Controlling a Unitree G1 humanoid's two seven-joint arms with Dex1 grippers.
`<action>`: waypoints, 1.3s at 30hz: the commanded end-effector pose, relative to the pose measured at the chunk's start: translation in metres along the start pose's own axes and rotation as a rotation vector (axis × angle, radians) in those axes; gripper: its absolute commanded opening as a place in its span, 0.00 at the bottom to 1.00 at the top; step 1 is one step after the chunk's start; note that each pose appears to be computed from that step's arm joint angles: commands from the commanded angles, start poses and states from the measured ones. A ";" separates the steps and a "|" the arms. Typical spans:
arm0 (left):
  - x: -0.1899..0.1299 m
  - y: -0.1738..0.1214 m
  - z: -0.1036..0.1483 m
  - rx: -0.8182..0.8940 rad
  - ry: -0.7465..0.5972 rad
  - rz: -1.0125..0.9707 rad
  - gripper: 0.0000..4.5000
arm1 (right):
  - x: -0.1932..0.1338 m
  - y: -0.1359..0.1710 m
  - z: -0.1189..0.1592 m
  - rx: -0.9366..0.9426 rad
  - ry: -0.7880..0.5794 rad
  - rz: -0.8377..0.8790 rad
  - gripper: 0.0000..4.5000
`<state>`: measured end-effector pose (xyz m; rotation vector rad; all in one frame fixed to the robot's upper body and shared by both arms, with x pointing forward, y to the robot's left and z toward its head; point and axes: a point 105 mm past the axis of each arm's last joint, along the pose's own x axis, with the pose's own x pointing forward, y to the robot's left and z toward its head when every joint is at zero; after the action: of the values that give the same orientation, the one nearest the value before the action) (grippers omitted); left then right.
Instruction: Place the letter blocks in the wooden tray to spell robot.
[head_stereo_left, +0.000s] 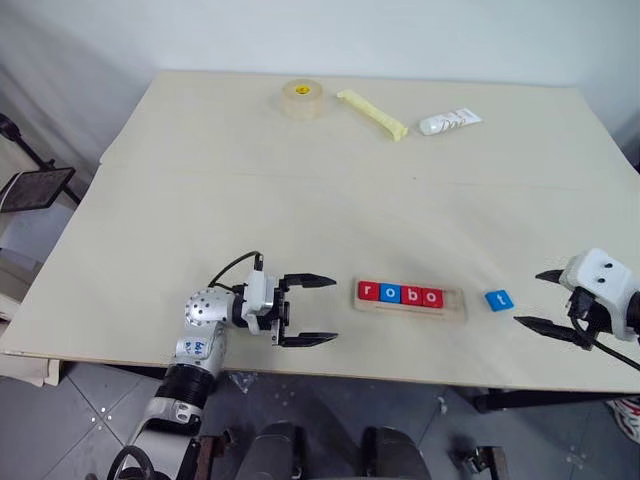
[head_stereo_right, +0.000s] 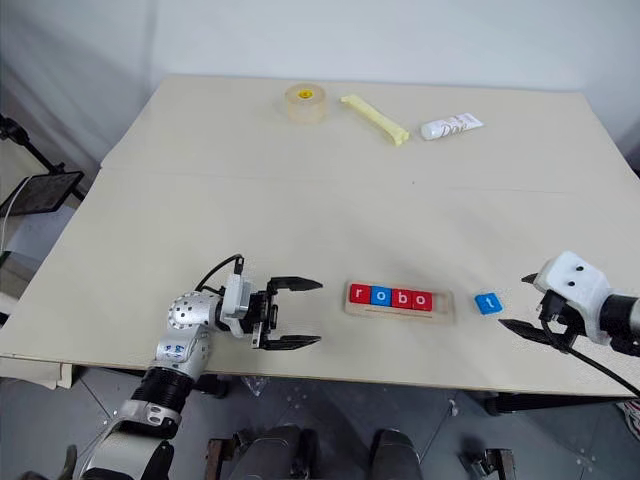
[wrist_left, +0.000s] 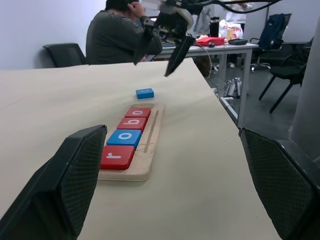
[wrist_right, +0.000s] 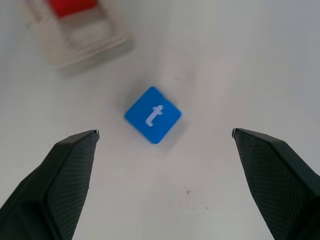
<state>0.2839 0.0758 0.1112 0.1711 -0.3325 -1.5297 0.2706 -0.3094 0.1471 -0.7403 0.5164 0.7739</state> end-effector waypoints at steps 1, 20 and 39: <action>-0.001 -0.003 0.006 0.031 -0.011 0.017 1.00 | 0.002 -0.008 -0.002 -0.091 0.032 0.090 0.99; -0.010 -0.011 0.008 0.034 0.016 0.114 1.00 | 0.038 -0.022 -0.011 -0.221 0.085 0.319 0.58; 0.000 0.003 0.008 0.033 0.000 0.060 1.00 | 0.022 -0.007 0.073 -0.058 -0.015 0.259 0.32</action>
<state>0.2847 0.0791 0.1159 0.1792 -0.3333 -1.4513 0.3047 -0.2543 0.1724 -0.7128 0.5997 1.0390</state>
